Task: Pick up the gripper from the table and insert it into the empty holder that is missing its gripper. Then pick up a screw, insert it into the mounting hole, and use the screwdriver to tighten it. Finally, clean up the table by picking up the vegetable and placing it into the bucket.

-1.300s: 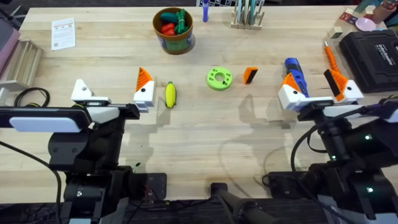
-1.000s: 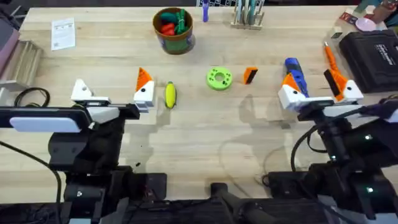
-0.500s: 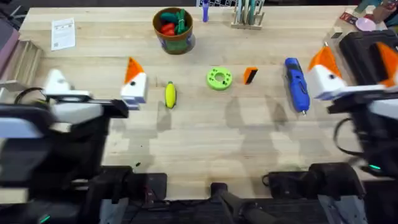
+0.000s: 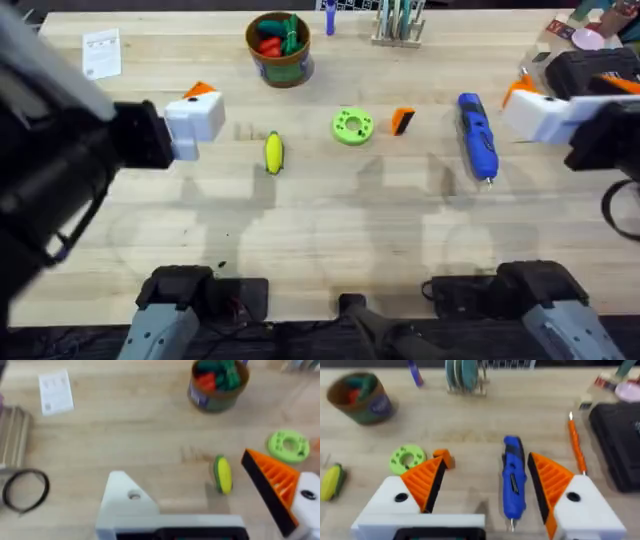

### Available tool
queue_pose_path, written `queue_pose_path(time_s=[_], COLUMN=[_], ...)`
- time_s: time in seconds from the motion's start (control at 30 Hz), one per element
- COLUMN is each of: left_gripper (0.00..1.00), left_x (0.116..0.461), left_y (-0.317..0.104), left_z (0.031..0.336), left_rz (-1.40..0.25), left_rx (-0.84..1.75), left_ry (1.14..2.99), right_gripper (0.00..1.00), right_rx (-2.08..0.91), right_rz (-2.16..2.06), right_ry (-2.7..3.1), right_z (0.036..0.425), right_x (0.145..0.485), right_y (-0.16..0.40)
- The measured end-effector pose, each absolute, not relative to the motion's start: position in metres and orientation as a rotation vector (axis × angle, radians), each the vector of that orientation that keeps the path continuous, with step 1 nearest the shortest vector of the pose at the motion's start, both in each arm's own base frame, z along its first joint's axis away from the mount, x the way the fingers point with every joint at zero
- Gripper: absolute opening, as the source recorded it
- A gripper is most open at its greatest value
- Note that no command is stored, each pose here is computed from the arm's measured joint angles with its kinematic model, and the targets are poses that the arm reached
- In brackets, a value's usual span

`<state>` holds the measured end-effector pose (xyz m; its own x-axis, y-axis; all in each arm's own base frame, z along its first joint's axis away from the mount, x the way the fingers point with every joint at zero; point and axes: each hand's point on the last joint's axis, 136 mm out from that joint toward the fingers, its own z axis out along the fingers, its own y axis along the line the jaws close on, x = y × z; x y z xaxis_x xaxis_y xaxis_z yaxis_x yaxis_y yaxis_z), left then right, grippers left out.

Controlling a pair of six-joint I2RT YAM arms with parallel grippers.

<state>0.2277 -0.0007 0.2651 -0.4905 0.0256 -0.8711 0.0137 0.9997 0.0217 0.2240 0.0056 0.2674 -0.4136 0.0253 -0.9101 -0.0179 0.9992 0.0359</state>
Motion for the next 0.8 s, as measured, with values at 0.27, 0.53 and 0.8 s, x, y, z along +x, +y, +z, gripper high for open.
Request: queue_pose_path(time_s=[0.27,0.53,0.8], left_gripper=[0.985,0.985,0.985], left_x=[0.242,0.257,0.259], left_y=[-0.001,-0.001,-0.006], left_z=[0.238,0.209,0.184], left_rz=[0.013,0.011,-0.032], left_rx=[0.031,0.034,0.031], left_ry=[2.349,2.503,2.618], right_gripper=[0.991,0.992,0.991], right_rx=[0.014,0.019,0.020], right_rz=[0.048,0.047,0.047], right_ry=[2.370,2.580,2.621], right_z=[0.224,0.186,0.176], right_x=[0.238,0.250,0.255], right_y=[0.006,0.006,0.006])
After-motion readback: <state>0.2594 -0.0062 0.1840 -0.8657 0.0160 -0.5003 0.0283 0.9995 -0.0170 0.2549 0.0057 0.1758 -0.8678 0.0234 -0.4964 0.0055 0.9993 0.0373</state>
